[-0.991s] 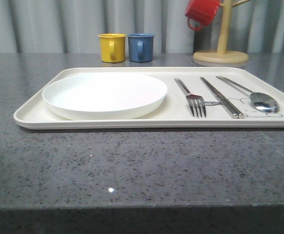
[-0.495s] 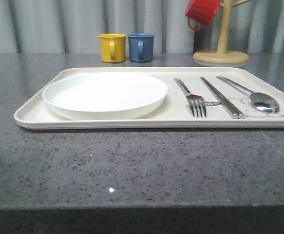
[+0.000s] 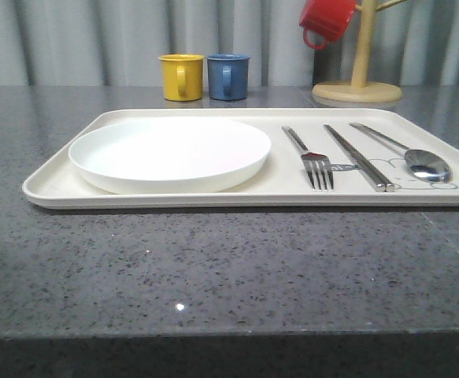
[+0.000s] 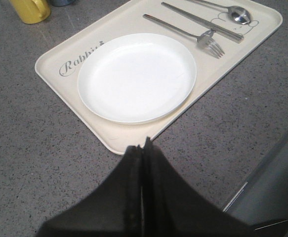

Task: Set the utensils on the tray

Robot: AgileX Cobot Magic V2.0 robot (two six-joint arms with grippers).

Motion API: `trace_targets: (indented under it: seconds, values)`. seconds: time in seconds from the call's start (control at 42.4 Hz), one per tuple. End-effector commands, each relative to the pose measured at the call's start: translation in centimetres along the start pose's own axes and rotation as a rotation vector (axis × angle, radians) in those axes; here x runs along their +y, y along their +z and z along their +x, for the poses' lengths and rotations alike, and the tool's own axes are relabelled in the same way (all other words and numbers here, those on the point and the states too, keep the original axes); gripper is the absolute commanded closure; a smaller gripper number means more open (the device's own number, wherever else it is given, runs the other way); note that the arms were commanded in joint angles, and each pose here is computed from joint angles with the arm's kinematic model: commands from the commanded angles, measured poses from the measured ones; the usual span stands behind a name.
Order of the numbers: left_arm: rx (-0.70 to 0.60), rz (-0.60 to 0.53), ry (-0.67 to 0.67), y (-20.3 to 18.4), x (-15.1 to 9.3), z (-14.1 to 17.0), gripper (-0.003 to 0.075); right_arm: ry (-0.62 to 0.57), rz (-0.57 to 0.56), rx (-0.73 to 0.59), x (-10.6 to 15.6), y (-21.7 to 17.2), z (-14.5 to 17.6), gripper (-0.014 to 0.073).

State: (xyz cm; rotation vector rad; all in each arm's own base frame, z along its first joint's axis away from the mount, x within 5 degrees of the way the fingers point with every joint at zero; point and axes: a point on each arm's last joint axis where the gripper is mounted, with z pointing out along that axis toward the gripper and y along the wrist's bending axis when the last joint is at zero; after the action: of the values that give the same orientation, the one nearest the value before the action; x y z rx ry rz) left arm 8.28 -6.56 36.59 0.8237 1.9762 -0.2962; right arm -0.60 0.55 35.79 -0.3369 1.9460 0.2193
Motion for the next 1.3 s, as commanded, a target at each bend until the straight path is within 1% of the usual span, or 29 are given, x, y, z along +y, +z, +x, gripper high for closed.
trace_targets:
  seconds: [0.0, 0.33, 0.448, 0.495, 0.566, 0.661, 0.778, 0.896, 1.014, 1.179, 1.203, 1.274]
  values:
    - [-0.099, -0.002, -0.008, -0.6, 0.1, -1.3, 0.0741, 0.005, 0.000, -0.080, 0.0, -0.1, -1.2, 0.0708]
    - [-0.114, -0.008, -0.016, -1.0, 0.2, -1.0, 0.0741, 0.005, 0.000, -0.079, 0.0, -0.1, -1.2, 0.0708]
    - [-0.123, -0.077, -0.039, -1.4, 0.8, 0.0, 0.0741, 0.005, 0.000, -0.079, 0.0, -0.1, -1.2, 0.0708]
    - [-0.158, -0.112, -0.054, -1.2, 1.0, 0.7, 0.0741, 0.005, 0.000, -0.079, 0.0, -0.1, -1.2, 0.0708]
    - [-0.249, -0.171, -0.077, -0.8, 1.3, 2.0, 0.0741, 0.005, 0.001, -0.080, 0.0, -0.1, -1.2, 0.0708]
    - [-0.376, -0.267, -0.107, 0.0, 1.5, 4.7, 0.0741, 0.005, 0.001, -0.080, 0.0, -0.1, -1.2, 0.0708]
    - [-0.470, -0.341, -0.207, 1.0, 1.4, 8.3, 0.0741, 0.005, 0.001, -0.080, 0.0, -0.1, -1.2, 0.0708]
    - [-0.520, -0.429, -0.270, 2.0, 1.2, 11.9, 0.0741, 0.005, 0.001, -0.080, 0.0, -0.1, -1.2, 0.0708]
    - [-0.566, -0.496, -0.293, 2.7, 1.0, 14.3, 0.0741, 0.005, 0.001, -0.080, 0.0, -0.1, -1.2, 0.0708]
    - [-0.649, -0.578, -0.282, 3.2, 0.9, 16.2, 0.0741, 0.005, 0.001, -0.080, 0.0, -0.1, -1.2, 0.0708]
    - [-0.632, -0.583, -0.283, 3.2, 0.9, 16.3, 0.0741, 0.005, 0.001, -0.080, 0.0, -0.1, -1.2, 0.0708]
    - [-0.644, -0.607, -0.243, 3.0, 0.8, 16.3, 0.0741, 0.005, 0.001, -0.081, 0.0, -0.1, -1.2, 0.0708]
